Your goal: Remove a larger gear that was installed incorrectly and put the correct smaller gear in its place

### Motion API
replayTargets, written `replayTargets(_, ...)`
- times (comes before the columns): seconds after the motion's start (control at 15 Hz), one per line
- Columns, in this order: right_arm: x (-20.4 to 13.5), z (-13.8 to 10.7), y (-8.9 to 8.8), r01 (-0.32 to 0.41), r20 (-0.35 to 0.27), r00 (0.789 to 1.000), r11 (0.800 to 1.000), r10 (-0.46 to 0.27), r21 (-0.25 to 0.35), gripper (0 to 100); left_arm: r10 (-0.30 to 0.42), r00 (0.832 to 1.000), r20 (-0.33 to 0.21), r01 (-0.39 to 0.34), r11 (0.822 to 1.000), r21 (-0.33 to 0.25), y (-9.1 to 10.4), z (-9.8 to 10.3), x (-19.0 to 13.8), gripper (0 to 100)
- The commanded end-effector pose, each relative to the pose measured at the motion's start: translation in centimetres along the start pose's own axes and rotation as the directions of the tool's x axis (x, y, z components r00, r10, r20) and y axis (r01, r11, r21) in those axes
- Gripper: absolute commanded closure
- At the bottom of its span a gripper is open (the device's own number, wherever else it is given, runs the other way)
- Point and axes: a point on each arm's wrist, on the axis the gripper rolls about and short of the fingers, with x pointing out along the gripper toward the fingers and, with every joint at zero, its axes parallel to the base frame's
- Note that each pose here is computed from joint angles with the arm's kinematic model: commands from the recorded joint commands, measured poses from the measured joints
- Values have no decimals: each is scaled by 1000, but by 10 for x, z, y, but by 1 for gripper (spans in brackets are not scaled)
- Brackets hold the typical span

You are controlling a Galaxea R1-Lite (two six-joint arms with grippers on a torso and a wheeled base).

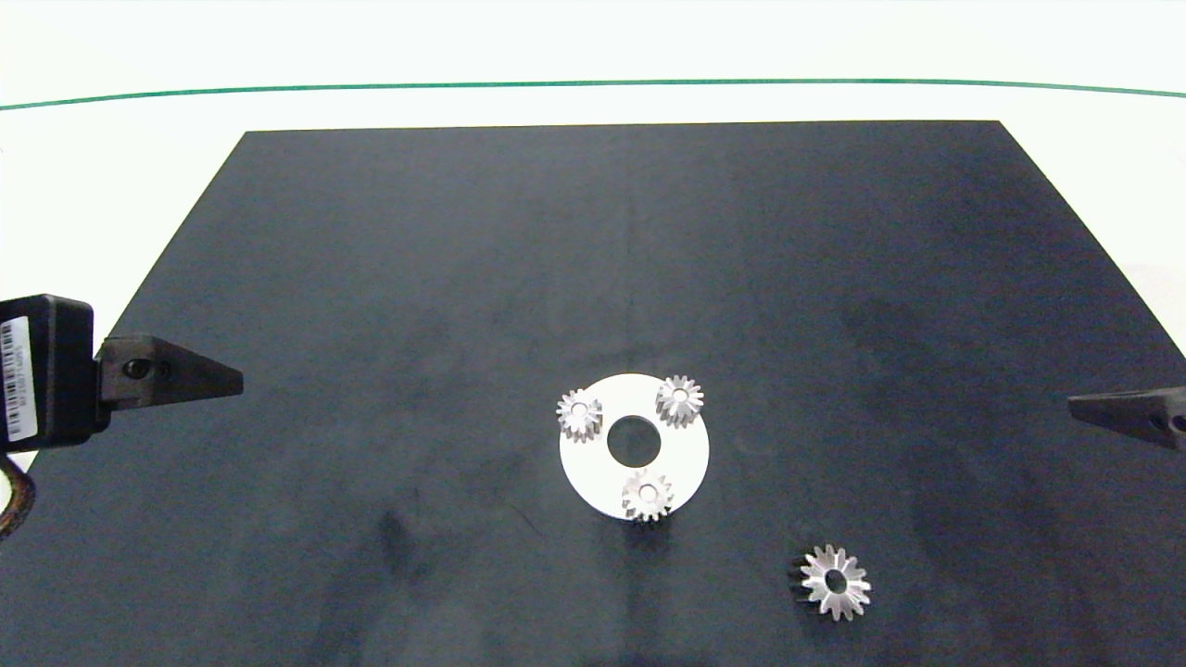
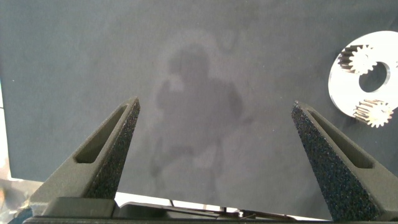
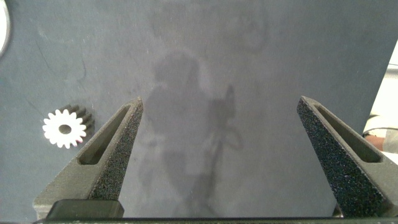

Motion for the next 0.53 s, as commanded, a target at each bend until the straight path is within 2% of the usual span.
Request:
replayTargets(0.07, 0, -1, 0, 1, -4, 1000, 1000, -1, -2, 0, 3, 1000, 0, -3, 1000, 0, 1, -1, -1, 0)
replayTargets(0.53, 2, -1, 2, -4, -11, 1000, 1000, 3, -10, 0, 0, 1000, 4, 0, 1000, -3, 1, 0, -1, 0)
